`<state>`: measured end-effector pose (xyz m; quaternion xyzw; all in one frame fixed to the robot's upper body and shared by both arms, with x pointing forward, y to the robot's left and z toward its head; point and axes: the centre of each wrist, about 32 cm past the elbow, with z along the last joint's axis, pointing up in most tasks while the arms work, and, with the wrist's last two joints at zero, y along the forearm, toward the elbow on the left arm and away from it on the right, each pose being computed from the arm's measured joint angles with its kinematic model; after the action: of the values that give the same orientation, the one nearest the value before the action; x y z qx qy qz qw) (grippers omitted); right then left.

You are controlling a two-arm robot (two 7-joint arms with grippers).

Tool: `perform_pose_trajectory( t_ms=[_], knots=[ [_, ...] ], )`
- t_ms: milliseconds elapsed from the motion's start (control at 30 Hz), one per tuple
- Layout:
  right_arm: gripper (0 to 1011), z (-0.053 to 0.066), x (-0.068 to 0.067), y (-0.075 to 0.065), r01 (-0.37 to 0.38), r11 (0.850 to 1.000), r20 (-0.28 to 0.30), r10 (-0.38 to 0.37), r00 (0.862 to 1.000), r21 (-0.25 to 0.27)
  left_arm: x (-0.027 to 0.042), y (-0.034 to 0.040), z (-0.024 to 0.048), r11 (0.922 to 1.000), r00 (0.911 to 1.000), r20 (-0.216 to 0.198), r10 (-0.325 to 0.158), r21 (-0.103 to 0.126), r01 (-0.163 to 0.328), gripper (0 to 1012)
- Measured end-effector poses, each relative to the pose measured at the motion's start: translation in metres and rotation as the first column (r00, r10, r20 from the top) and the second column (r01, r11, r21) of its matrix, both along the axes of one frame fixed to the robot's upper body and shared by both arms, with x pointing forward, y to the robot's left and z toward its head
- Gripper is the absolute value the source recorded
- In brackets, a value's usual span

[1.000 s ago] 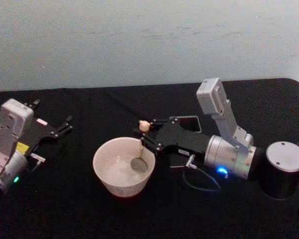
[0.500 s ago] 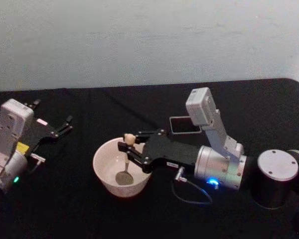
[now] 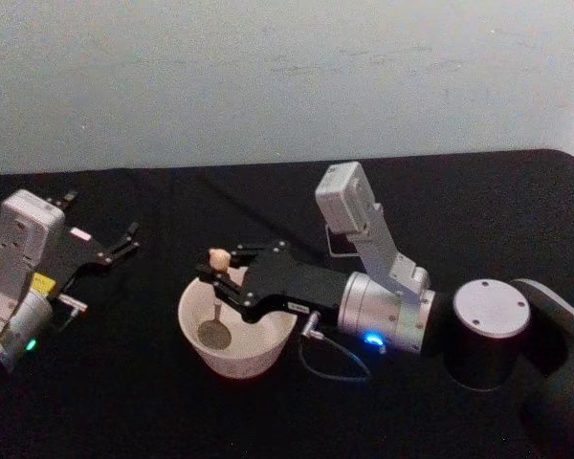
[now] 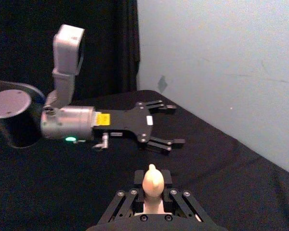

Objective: Pick up the stirring spoon with one hand, stir inside the cup, then place it back in its original position.

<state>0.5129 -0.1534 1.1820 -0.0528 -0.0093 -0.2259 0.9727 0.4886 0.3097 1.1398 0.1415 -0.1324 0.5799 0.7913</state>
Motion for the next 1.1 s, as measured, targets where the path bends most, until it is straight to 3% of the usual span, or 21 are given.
perform_pose_trajectory(
  t_ms=[233,567,900,1100],
  knots=[
    [210,0.0,0.013,0.004,0.053,0.999,0.01,-0.053,0.999,0.003,0.0,0.0,0.0,1.0,1.0,0.0,0.0,0.0,0.0,1001],
    [210,0.002,0.021,-0.009,0.107,0.994,0.026,-0.107,0.994,-0.006,0.0,0.0,0.0,1.0,1.0,0.0,0.0,0.0,0.0,1002],
    [210,0.002,0.009,-0.027,0.078,0.997,0.028,-0.077,0.997,-0.03,0.0,0.0,0.0,1.0,1.0,0.0,0.0,0.0,0.0,1001],
    [210,0.006,0.002,-0.03,0.051,0.999,0.019,-0.05,0.999,-0.02,0.0,0.0,0.0,1.0,1.0,0.0,0.0,0.0,0.0,1001]
  ],
)
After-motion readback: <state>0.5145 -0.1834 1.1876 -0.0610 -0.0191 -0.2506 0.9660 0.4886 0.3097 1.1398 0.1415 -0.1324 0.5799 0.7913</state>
